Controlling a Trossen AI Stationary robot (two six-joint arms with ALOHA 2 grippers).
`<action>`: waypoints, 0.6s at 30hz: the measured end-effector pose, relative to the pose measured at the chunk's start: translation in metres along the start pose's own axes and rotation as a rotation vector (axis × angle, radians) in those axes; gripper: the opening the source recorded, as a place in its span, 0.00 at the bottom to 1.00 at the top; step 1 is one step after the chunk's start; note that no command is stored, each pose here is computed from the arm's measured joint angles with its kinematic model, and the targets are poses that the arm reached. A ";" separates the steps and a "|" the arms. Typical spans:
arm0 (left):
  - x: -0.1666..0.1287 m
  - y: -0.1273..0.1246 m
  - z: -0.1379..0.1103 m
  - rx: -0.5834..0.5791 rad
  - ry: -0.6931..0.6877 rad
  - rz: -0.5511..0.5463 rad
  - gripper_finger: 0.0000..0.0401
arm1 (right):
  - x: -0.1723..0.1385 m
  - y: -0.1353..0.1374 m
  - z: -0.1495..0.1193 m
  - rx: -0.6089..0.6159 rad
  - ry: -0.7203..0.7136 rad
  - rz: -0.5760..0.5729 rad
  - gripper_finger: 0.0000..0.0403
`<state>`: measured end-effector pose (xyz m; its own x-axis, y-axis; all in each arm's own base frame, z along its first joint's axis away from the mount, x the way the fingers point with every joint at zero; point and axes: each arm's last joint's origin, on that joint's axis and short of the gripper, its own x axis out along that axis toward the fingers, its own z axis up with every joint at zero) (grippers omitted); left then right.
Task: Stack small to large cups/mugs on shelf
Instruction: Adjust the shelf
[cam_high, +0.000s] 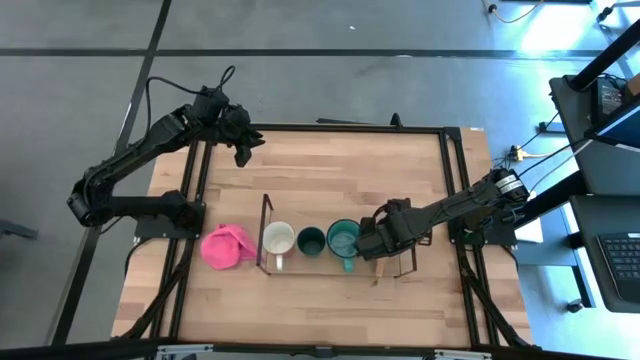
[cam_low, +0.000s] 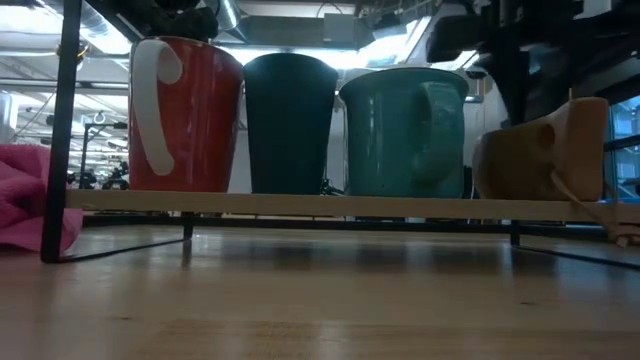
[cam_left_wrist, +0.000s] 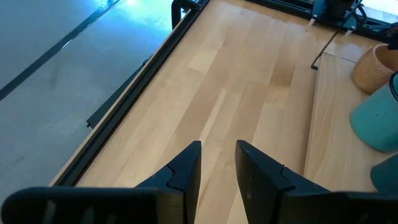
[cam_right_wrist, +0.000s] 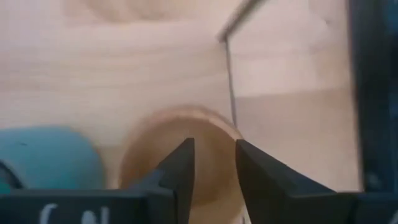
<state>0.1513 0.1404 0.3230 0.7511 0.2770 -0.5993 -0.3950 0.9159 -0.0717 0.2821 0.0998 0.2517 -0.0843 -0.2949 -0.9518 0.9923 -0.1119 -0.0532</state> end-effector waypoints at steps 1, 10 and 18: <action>0.000 0.000 0.000 0.000 0.000 0.000 0.23 | 0.000 0.001 0.000 -0.002 -0.017 0.017 0.28; 0.000 0.000 0.000 -0.016 0.000 -0.001 0.23 | -0.016 0.010 0.004 0.008 -0.079 0.147 0.17; 0.000 0.000 0.000 -0.019 -0.001 -0.003 0.23 | -0.041 0.014 0.016 0.031 -0.236 0.268 0.02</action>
<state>0.1514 0.1403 0.3230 0.7528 0.2745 -0.5983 -0.4028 0.9110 -0.0889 0.2978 0.0957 0.2950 0.1567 -0.5282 -0.8346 0.9790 -0.0288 0.2020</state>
